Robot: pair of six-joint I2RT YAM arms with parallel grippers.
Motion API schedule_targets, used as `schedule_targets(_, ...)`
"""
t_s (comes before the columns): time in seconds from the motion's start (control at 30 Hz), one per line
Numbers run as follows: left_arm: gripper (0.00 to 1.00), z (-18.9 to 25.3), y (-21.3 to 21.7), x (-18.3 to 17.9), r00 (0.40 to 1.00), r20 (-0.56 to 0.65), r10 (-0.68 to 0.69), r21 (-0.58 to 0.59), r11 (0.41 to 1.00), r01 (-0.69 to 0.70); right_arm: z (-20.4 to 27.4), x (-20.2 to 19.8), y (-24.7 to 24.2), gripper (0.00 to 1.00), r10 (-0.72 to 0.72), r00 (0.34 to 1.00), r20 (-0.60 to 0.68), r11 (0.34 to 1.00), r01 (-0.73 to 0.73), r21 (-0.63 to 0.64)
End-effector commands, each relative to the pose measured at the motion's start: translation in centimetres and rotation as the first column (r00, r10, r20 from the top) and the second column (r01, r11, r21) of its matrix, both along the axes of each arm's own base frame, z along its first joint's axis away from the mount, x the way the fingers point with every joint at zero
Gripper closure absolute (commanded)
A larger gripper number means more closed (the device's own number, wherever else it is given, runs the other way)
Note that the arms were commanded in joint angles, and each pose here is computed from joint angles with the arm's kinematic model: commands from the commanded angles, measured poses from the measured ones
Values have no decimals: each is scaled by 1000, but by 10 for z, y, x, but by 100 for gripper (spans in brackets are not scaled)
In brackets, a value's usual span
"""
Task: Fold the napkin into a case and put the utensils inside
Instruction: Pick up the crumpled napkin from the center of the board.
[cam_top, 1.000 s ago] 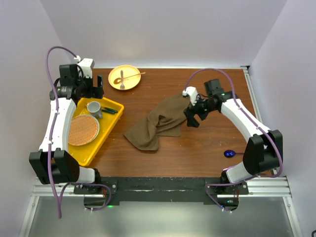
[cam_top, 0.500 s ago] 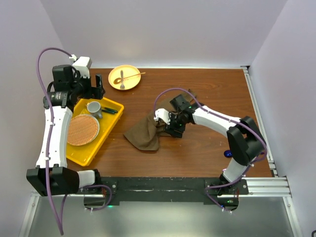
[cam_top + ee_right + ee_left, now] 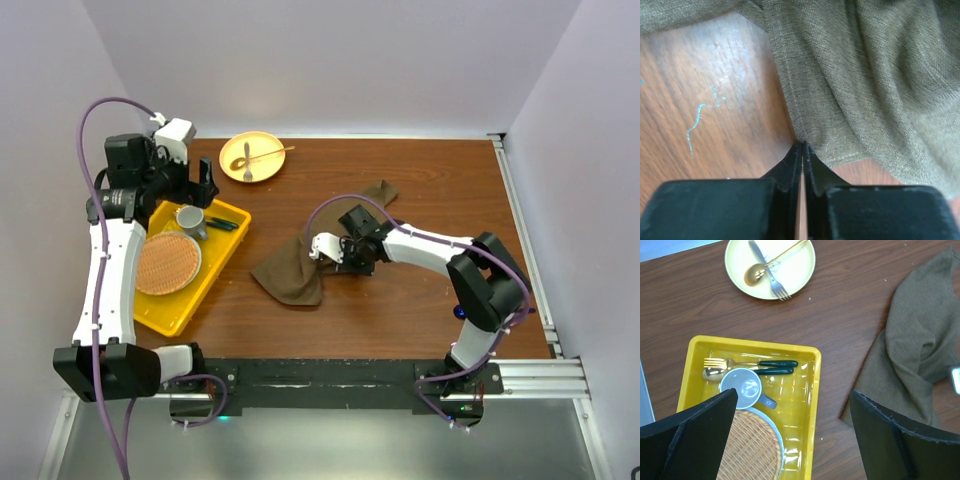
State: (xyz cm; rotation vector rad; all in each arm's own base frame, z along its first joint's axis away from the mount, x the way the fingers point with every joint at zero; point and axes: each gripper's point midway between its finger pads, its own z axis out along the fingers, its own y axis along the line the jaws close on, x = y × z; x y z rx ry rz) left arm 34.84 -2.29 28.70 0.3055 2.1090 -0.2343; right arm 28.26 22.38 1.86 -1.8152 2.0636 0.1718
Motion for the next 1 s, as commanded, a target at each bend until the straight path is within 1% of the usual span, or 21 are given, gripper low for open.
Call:
schedule_targets(0.0, 0, 5, -20, -9, 979, 56, -198, 40, 980, 196, 32, 3, -7, 100, -53, 998, 37, 999, 53, 11)
schedule_targets(0.1, 0, 3, -38, -17, 936, 86, -341, 49, 940, 338, 104, 5, -2, 100, -111, 991, 74, 980, 97, 172)
schedule_targets(0.17, 0, -1, -51, -21, 902, 98, -421, 59, 907, 417, 160, 1, 1, 100, -155, 981, 120, 946, 113, 303)
schedule_targets(0.23, 0, -12, -67, -27, 866, 84, -492, 66, 870, 488, 189, -1, -1, 100, -197, 969, 146, 919, 131, 372)
schedule_targets(0.27, 0, -16, -71, -29, 848, 83, -523, 94, 851, 516, 217, -4, -6, 100, -221, 957, 190, 897, 123, 425)
schedule_targets(0.33, 0, -25, -89, -38, 804, 77, -589, 112, 807, 580, 239, -7, -11, 100, -276, 941, 198, 865, 153, 479)
schedule_targets(0.43, 3, -36, -112, -56, 729, 83, -680, 142, 732, 666, 277, -11, -16, 100, -351, 913, 206, 803, 180, 568)
schedule_targets(0.47, 7, -48, -123, -67, 679, 72, -730, 165, 681, 714, 298, -9, -15, 100, -381, 895, 230, 769, 169, 617)
schedule_targets(0.53, 15, -51, -133, -79, 621, 93, -779, 227, 623, 748, 331, -3, -13, 100, -451, 863, 226, 689, 176, 703)
schedule_targets(0.57, 17, -64, -144, -94, 571, 76, -817, 230, 572, 787, 340, 1, -11, 100, -485, 851, 201, 652, 199, 732)
schedule_targets(0.6, 21, -59, -149, -101, 542, 110, -833, 276, 549, 789, 346, 5, -9, 100, -504, 842, 193, 631, 206, 748)
schedule_targets(0.63, 23, -61, -162, -113, 491, 123, -863, 296, 504, 812, 362, 11, -7, 100, -527, 826, 198, 600, 197, 775)
schedule_targets(0.67, 24, -76, -167, -124, 466, 111, -878, 295, 477, 828, 363, 21, -6, 100, -563, 807, 177, 576, 230, 785)
schedule_targets(0.7, 25, -68, -172, -127, 445, 159, -881, 356, 472, 807, 367, 27, -5, 100, -584, 794, 170, 556, 239, 796)
schedule_targets(0.73, 25, -71, -185, -139, 390, 167, -906, 380, 424, 822, 381, 35, -3, 100, -607, 775, 176, 524, 224, 822)
schedule_targets(0.77, 25, -89, -188, -147, 377, 147, -915, 386, 404, 829, 378, 46, -2, 100, -638, 754, 159, 505, 253, 825)
schedule_targets(0.8, 25, -87, -193, -142, 379, 175, -909, 437, 417, 797, 380, 53, -1, 100, -655, 739, 157, 491, 259, 832)
schedule_targets(0.83, 25, -92, -204, -152, 332, 170, -928, 452, 373, 810, 386, 61, 0, 100, -671, 725, 157, 468, 250, 848)
schedule_targets(0.9, 22, -108, -215, -153, 312, 151, -938, 469, 346, 813, 373, 81, -3, 100, -722, 677, 141, 450, 304, 840)
schedule_targets(0.93, 20, -113, -226, -160, 276, 145, -950, 472, 311, 825, 371, 90, -5, 100, -740, 659, 137, 436, 316, 843)
schedule_targets(0.97, 19, -120, -231, -162, 270, 133, -954, 472, 301, 829, 367, 96, -7, 100, -757, 642, 122, 421, 337, 842)
